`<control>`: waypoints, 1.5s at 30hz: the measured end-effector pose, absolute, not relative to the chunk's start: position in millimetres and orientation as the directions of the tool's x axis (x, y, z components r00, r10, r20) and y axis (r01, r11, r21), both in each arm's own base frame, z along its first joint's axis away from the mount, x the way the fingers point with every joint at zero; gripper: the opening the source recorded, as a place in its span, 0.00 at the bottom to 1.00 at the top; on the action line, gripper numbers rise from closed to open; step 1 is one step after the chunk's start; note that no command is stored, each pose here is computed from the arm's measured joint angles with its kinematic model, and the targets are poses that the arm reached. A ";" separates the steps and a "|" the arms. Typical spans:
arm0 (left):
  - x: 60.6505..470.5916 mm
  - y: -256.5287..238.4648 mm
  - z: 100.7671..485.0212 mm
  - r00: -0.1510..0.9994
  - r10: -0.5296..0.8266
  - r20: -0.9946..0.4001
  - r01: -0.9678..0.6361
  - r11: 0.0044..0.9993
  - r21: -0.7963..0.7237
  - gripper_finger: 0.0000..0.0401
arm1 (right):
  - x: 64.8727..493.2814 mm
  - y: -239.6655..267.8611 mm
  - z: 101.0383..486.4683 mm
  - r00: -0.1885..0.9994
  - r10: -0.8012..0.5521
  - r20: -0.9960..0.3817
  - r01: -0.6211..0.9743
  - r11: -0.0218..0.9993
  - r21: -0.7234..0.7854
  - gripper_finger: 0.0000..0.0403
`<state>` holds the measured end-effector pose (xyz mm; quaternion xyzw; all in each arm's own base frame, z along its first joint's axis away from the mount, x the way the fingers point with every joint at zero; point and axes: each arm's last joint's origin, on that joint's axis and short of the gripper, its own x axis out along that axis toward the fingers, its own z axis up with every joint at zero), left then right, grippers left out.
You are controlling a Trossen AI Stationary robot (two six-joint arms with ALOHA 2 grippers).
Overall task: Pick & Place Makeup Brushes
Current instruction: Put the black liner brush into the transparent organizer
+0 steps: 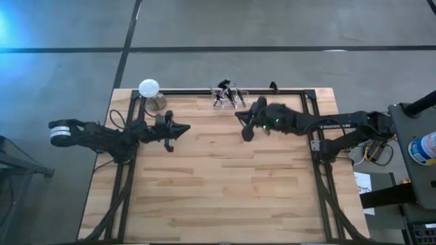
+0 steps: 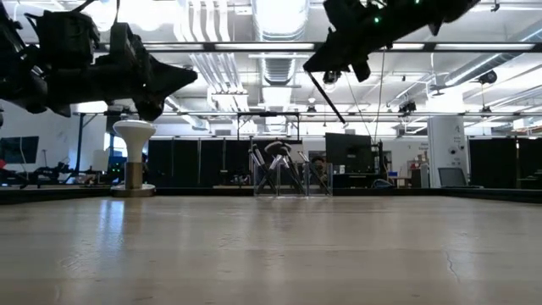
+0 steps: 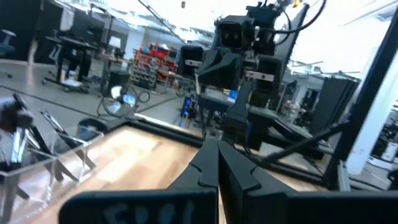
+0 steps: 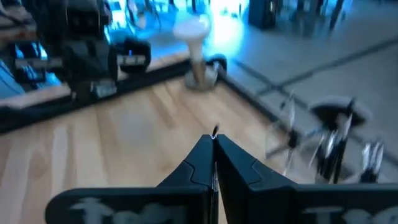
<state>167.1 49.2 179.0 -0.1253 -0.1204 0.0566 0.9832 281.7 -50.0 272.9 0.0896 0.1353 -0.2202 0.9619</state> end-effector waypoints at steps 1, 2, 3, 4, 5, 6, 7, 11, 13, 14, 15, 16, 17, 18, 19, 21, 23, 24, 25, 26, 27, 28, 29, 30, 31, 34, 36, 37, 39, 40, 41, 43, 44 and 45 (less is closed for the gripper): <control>167.6 50.1 180.3 0.963 0.146 0.227 -0.085 0.962 -0.259 0.00 | 279.7 -56.6 274.0 0.875 -0.400 -0.271 0.440 0.892 0.104 0.02; 168.3 51.1 181.4 0.962 0.149 0.230 -0.088 0.962 -0.257 0.00 | 277.7 -63.2 275.6 0.882 -0.404 -0.242 0.436 0.895 0.095 0.02; 169.3 52.1 182.6 0.961 0.152 0.229 -0.092 0.963 -0.253 0.00 | 275.2 -70.5 276.0 0.886 -0.407 -0.221 0.433 0.898 0.082 0.02; 170.1 52.6 183.3 0.961 0.154 0.229 -0.096 0.964 -0.247 0.00 | 273.3 -77.4 275.9 0.889 -0.408 -0.207 0.430 0.900 0.071 0.02; 170.4 53.0 183.9 0.961 0.155 0.229 -0.099 0.966 -0.240 0.00 | 271.5 -84.9 277.3 0.893 -0.410 -0.187 0.427 0.902 0.065 0.02; 171.0 53.1 184.6 0.960 0.155 0.231 -0.100 0.967 -0.234 0.00 | 270.1 -92.7 278.8 0.895 -0.414 -0.164 0.428 0.902 0.058 0.02; 171.4 53.4 185.3 0.960 0.156 0.233 -0.101 0.968 -0.230 0.00 | 268.7 -99.9 280.2 0.896 -0.421 -0.143 0.431 0.901 0.052 0.02; 172.8 55.3 187.7 0.956 0.169 0.239 -0.115 0.968 -0.224 0.00 | 262.5 -131.8 282.2 0.876 -0.479 -0.063 0.480 0.877 0.005 0.02; 173.3 55.9 188.9 0.953 0.181 0.243 -0.126 0.967 -0.223 0.00 | 258.9 -148.2 279.8 0.867 -0.496 -0.041 0.496 0.868 -0.008 0.02; 173.6 56.2 189.4 0.951 0.187 0.245 -0.133 0.967 -0.219 0.00 | 257.1 -157.0 278.1 0.865 -0.501 -0.029 0.501 0.866 -0.008 0.02; 173.8 56.4 189.7 0.951 0.189 0.245 -0.136 0.967 -0.217 0.00 | 255.4 -165.7 276.3 0.864 -0.503 -0.013 0.503 0.864 -0.007 0.02; 174.1 56.7 190.3 0.950 0.192 0.247 -0.140 0.967 -0.213 0.00 | 253.8 -174.3 273.7 0.862 -0.507 -0.001 0.507 0.862 -0.005 0.02; 174.5 57.0 190.9 0.949 0.193 0.248 -0.141 0.967 -0.212 0.00 | 252.0 -183.3 270.3 0.857 -0.515 0.009 0.515 0.857 -0.003 0.02; 174.8 57.2 191.6 0.948 0.195 0.251 -0.143 0.967 -0.211 0.00 | 250.9 -191.7 266.1 0.851 -0.525 0.017 0.525 0.851 0.002 0.02; 175.1 57.5 192.1 0.947 0.200 0.253 -0.147 0.966 -0.212 0.00 | 250.2 -199.5 261.6 0.842 -0.538 0.027 0.538 0.843 0.009 0.02; 175.6 58.1 193.0 0.943 0.212 0.255 -0.160 0.964 -0.211 0.00 | 248.7 -213.7 252.3 0.836 -0.547 0.046 0.546 0.837 0.033 0.02; 176.5 59.0 193.8 0.941 0.227 0.252 -0.179 0.964 -0.199 0.00 | 249.6 -226.5 243.3 0.844 -0.534 0.051 0.531 0.845 0.059 0.02; 176.9 59.4 194.0 0.940 0.232 0.251 -0.186 0.963 -0.194 0.00 | 250.6 -232.5 238.9 0.847 -0.530 0.045 0.526 0.848 0.068 0.02; 177.6 59.8 194.8 0.939 0.237 0.251 -0.193 0.963 -0.188 0.00 | 251.9 -237.6 234.3 0.849 -0.527 0.034 0.524 0.849 0.074 0.02; 178.5 60.4 195.7 0.938 0.242 0.249 -0.200 0.963 -0.181 0.00 | 253.4 -242.5 230.3 0.851 -0.524 0.023 0.521 0.850 0.077 0.02; 179.3 60.8 196.1 0.938 0.244 0.244 -0.205 0.963 -0.175 0.00 | 254.9 -246.7 226.6 0.853 -0.522 0.013 0.519 0.851 0.079 0.02; 180.1 61.2 196.6 0.938 0.247 0.241 -0.211 0.963 -0.168 0.00 | 256.9 -249.8 223.4 0.855 -0.518 0.005 0.516 0.853 0.081 0.02; 181.0 61.6 197.6 0.938 0.249 0.240 -0.215 0.964 -0.159 0.00 | 258.1 -252.9 221.2 0.857 -0.516 -0.001 0.514 0.854 0.082 0.02; 182.0 61.9 198.7 0.938 0.249 0.239 -0.217 0.964 -0.153 0.00 | 259.7 -254.9 219.3 0.860 -0.510 -0.005 0.509 0.857 0.082 0.02; 183.0 62.7 200.0 0.938 0.251 0.239 -0.220 0.964 -0.149 0.00 | 261.0 -256.5 218.0 0.861 -0.509 -0.008 0.508 0.858 0.082 0.02; 185.8 64.6 203.0 0.938 0.255 0.233 -0.227 0.963 -0.142 0.00 | 263.9 -259.0 217.3 0.863 -0.504 -0.008 0.503 0.860 0.083 0.02; 187.2 66.1 203.7 0.940 0.260 0.221 -0.235 0.963 -0.134 0.00 | 265.9 -258.7 219.8 0.867 -0.498 0.001 0.496 0.863 0.094 0.02; 187.7 66.8 203.7 0.941 0.263 0.215 -0.239 0.962 -0.132 0.00 | 267.6 -257.9 221.7 0.869 -0.494 0.010 0.491 0.865 0.104 0.02; 188.2 68.1 204.0 0.941 0.269 0.207 -0.245 0.960 -0.131 0.00 | 272.3 -254.7 224.9 0.876 -0.482 0.023 0.476 0.872 0.114 0.02; 188.1 68.6 203.7 0.941 0.271 0.204 -0.248 0.960 -0.131 0.00 | 276.5 -252.7 226.6 0.882 -0.471 0.029 0.465 0.878 0.115 0.02; 188.0 69.0 203.7 0.940 0.273 0.204 -0.250 0.959 -0.131 0.00 | 282.0 -251.0 228.0 0.888 -0.459 0.038 0.452 0.885 0.113 0.02; 187.7 69.8 203.5 0.939 0.276 0.203 -0.254 0.959 -0.129 0.00 | 294.8 -248.5 228.5 0.900 -0.433 0.052 0.425 0.897 0.118 0.02; 187.4 70.3 203.4 0.939 0.279 0.203 -0.257 0.958 -0.127 0.00 | 302.4 -248.3 226.8 0.905 -0.421 0.052 0.413 0.903 0.121 0.02; 187.2 70.8 203.2 0.938 0.281 0.202 -0.261 0.957 -0.123 0.00 | 309.8 -248.2 225.0 0.911 -0.410 0.051 0.402 0.908 0.121 0.02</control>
